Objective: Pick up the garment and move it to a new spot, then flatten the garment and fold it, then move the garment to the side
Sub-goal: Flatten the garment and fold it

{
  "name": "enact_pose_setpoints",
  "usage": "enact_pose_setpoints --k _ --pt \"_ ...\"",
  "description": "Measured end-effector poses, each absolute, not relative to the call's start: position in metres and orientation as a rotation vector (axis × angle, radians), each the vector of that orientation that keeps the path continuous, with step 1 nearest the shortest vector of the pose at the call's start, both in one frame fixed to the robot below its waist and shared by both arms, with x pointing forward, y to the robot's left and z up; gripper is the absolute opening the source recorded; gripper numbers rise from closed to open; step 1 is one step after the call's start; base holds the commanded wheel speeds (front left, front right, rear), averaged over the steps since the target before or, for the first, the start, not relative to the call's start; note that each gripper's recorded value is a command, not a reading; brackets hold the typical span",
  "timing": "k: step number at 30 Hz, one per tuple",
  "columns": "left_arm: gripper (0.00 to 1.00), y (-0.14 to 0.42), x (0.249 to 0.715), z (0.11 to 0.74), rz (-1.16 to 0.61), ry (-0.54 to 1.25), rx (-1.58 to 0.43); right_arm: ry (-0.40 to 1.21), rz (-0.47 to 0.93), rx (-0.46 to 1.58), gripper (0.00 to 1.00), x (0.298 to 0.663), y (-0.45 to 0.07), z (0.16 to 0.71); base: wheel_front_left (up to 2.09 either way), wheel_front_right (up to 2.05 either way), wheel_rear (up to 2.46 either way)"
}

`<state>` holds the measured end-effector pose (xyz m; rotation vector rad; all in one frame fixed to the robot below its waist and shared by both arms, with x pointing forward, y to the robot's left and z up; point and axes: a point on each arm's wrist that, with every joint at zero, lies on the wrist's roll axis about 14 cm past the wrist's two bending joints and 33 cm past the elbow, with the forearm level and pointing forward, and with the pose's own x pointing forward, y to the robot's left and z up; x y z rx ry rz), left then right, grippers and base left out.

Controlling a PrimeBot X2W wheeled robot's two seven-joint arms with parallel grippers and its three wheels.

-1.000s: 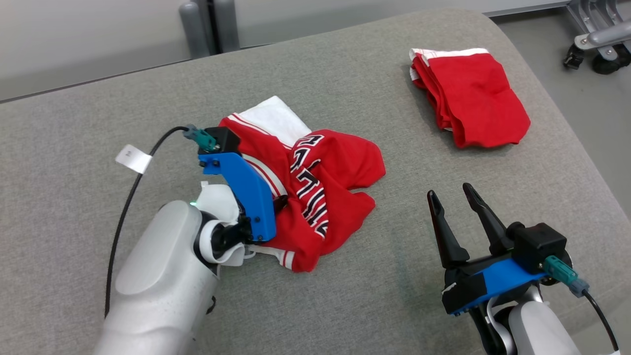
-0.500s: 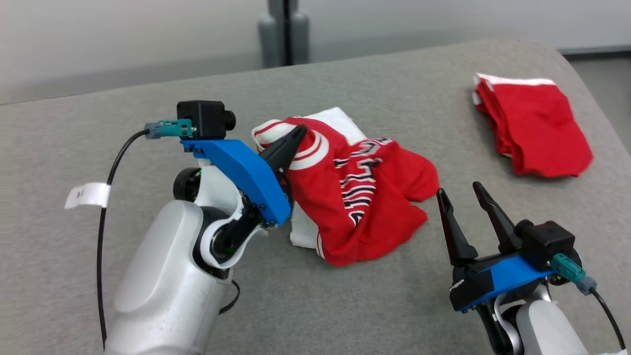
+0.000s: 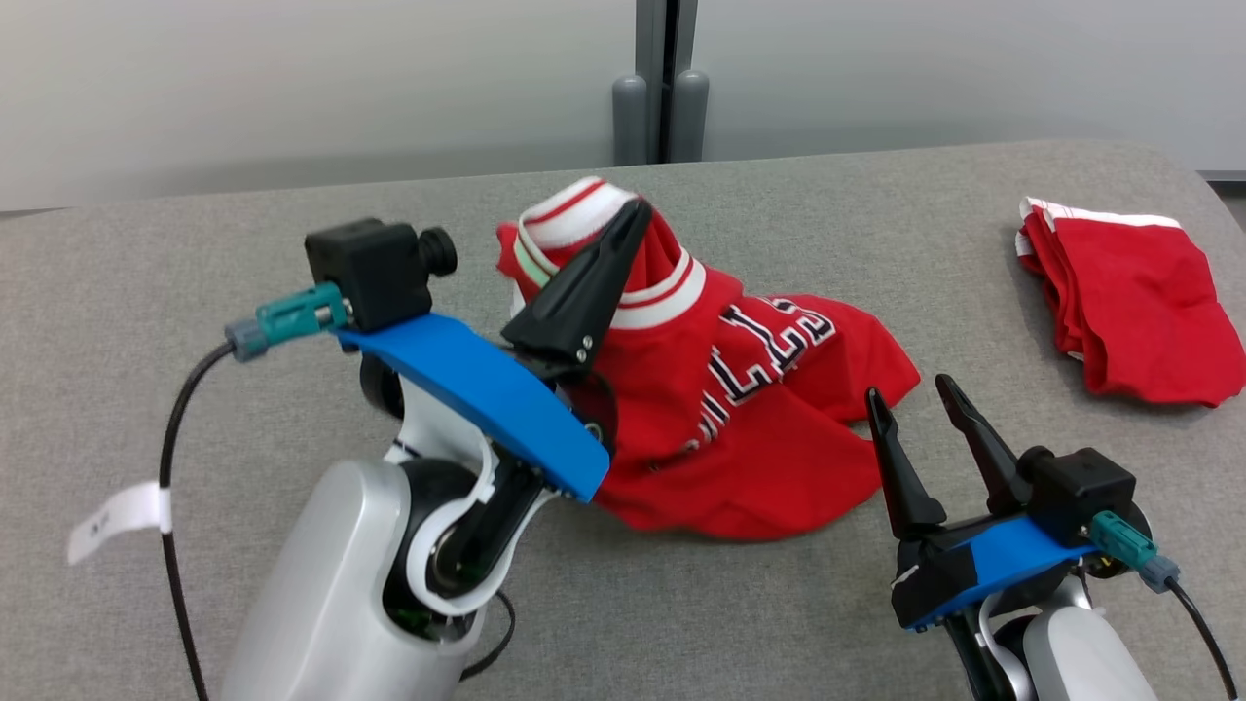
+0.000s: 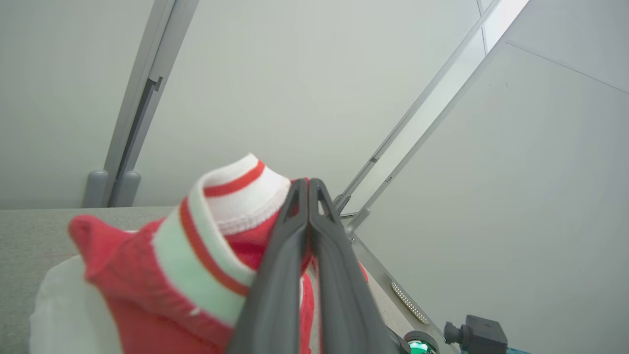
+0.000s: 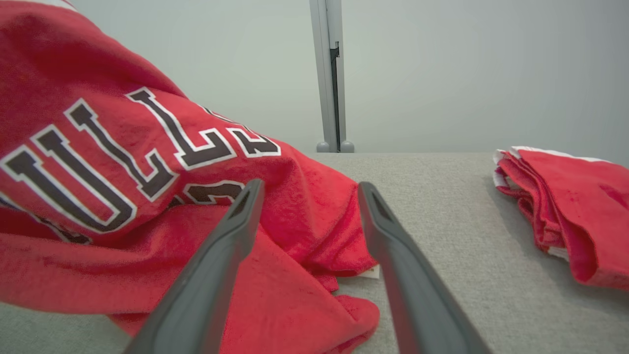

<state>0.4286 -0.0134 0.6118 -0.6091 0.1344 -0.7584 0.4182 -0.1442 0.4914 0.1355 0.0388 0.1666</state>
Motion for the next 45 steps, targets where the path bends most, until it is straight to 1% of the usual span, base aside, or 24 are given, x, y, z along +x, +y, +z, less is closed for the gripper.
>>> enact_pose_setpoints --k 1,3,7,9,10,11,12,13,17,22,25,29,34,41,45 --pt "0.00 -0.013 0.426 0.612 -0.745 0.137 -0.615 0.039 0.167 0.135 1.00 0.418 -0.144 0.492 0.00 0.00 0.00" --pt "0.00 -0.002 0.428 0.591 -0.666 0.195 -0.585 0.042 0.169 0.135 1.00 0.418 -0.143 0.491 0.00 0.00 0.00" --pt "0.00 0.056 0.443 0.509 -0.373 0.363 -0.482 0.052 0.170 0.135 1.00 0.419 -0.143 0.487 0.00 0.00 0.00" --pt "0.00 0.073 0.444 0.471 -0.290 0.449 -0.440 0.057 0.172 0.137 1.00 0.420 -0.142 0.485 0.00 0.00 0.00" --pt "0.00 0.081 0.447 0.461 -0.250 0.444 -0.427 0.059 0.171 0.137 1.00 0.421 -0.142 0.484 0.00 0.00 0.00" --pt "0.38 0.087 0.452 0.455 -0.218 0.429 -0.412 0.061 0.168 0.137 1.00 0.421 -0.143 0.483 0.00 0.00 0.00" --pt "0.81 0.090 0.456 0.450 -0.206 0.422 -0.379 0.063 0.167 0.137 1.00 0.421 -0.144 0.482 0.00 0.00 0.00" --pt "1.00 0.094 0.460 0.445 -0.189 0.418 -0.362 0.064 0.167 0.137 1.00 0.421 -0.144 0.482 0.00 0.00 0.00" --pt "1.00 0.106 0.468 0.431 -0.142 0.389 -0.336 0.064 0.165 0.136 1.00 0.421 -0.145 0.481 0.00 0.00 0.00" --pt "1.00 0.125 0.475 0.441 -0.109 0.300 -0.324 0.056 0.157 0.136 1.00 0.419 -0.147 0.484 0.00 0.00 0.00" --pt "1.00 0.140 0.474 0.444 -0.099 0.286 -0.301 0.049 0.157 0.134 1.00 0.417 -0.148 0.488 0.00 0.00 0.00" --pt "1.00 0.138 0.453 0.424 -0.167 0.403 -0.260 0.046 0.155 0.132 1.00 0.414 -0.149 0.490 0.00 0.00 0.00" --pt "1.00 0.132 0.417 0.379 -0.216 0.666 -0.245 0.057 0.146 0.132 1.00 0.411 -0.151 0.486 0.00 0.00 0.00" --pt "1.00 0.122 0.413 0.357 -0.202 0.795 -0.264 0.077 0.132 0.130 1.00 0.412 -0.156 0.479 0.00 0.00 0.00" --pt "1.00 0.116 0.418 0.348 -0.235 0.850 -0.205 0.086 0.113 0.127 1.00 0.412 -0.163 0.475 0.00 0.00 0.00"
